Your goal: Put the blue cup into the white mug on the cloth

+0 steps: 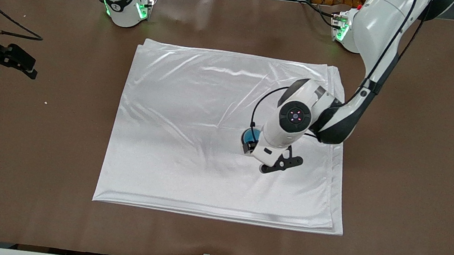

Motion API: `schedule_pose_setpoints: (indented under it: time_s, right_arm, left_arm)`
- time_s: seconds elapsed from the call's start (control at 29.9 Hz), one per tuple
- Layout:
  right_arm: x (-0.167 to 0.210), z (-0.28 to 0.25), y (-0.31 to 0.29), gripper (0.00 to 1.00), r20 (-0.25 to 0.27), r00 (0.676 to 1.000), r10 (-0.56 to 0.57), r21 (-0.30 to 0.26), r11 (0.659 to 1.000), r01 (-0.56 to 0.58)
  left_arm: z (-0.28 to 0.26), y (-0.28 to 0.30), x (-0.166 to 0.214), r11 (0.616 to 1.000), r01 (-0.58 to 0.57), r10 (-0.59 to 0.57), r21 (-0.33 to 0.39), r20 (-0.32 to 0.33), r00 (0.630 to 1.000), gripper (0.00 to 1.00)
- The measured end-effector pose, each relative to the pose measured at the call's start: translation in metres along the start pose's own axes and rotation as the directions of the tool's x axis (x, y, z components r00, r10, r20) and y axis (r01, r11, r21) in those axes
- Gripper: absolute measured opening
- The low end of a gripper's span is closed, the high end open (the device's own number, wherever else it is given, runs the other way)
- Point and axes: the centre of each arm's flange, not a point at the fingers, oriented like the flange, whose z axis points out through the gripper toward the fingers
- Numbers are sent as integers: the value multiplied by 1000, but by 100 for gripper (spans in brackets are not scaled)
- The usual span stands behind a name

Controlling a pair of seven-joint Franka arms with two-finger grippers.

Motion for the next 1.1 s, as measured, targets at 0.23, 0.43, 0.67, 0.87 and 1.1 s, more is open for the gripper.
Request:
schedule_pose_setpoints:
  time_s: [0.23, 0.43, 0.67, 0.87, 1.1]
  right_arm:
    - [0, 2, 1, 100, 0, 1000, 2, 0, 1000, -2]
    - [0, 5, 1, 100, 5, 1000, 2, 0, 1000, -2]
    - [0, 12, -3, 100, 19, 1000, -5, -1, 1000, 5]
    - [-1, 20, -6, 100, 36, 999, -11, -1, 1000, 11]
    - [-1, 26, -6, 100, 45, 999, -10, -2, 1000, 10]
  left_arm:
    - [-38, -85, 24, 991, -130, 130, 21, 1, 991, 100]
    - [-66, -108, 16, 976, -213, 211, 43, 49, 976, 100]
    - [-110, -142, 14, 965, -256, 255, 57, 23, 967, 100]
    - [-161, -160, -10, 957, -276, 272, 85, 52, 961, 100]
    - [-224, -153, -58, 953, -282, 274, 108, 83, 958, 100]
